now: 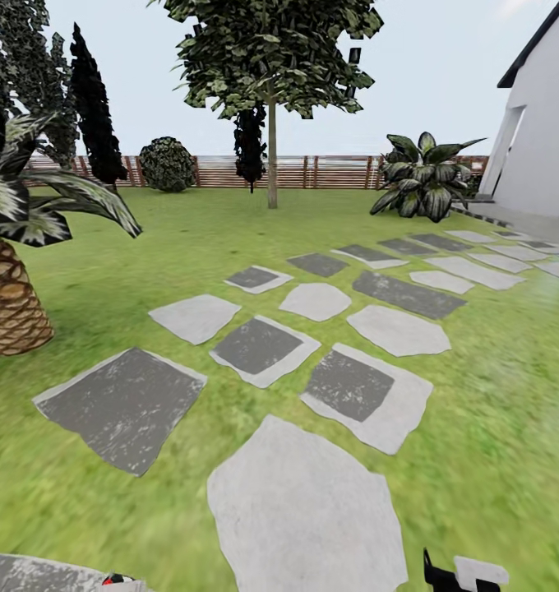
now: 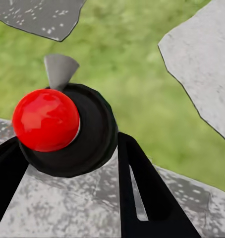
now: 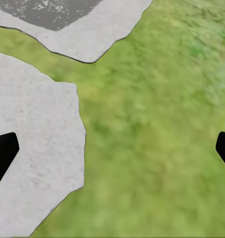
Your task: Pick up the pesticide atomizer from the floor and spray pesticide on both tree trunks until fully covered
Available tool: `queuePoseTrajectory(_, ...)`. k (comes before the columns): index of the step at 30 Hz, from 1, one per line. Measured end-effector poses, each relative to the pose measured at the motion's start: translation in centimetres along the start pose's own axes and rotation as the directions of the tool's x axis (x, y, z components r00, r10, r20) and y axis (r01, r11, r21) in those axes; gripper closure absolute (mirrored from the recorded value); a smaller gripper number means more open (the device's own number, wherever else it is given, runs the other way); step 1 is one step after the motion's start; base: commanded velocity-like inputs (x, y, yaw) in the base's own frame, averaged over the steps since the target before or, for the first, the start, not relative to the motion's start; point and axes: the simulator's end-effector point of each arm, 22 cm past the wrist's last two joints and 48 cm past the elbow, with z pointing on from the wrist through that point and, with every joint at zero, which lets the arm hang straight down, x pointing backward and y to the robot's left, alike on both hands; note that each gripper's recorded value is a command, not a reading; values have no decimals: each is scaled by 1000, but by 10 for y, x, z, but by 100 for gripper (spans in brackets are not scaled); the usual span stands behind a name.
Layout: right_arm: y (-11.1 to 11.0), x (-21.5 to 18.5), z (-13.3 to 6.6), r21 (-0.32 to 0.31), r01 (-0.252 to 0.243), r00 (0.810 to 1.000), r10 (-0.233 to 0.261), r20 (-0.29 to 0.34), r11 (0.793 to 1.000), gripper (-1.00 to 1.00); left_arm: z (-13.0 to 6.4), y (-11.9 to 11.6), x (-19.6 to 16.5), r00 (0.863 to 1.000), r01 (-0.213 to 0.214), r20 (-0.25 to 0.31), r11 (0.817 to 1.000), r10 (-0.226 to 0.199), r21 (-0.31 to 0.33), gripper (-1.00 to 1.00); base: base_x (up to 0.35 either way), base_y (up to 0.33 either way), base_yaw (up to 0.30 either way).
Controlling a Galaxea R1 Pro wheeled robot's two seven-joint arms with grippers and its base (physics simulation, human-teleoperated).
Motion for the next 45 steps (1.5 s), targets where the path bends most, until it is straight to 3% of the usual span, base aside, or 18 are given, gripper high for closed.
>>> queuePoseTrajectory(45,0,0,0,0,0,1000,0,0,1000,-100,0,-2,0,1000,5,1,1000,-5,9,100,337,0,0)
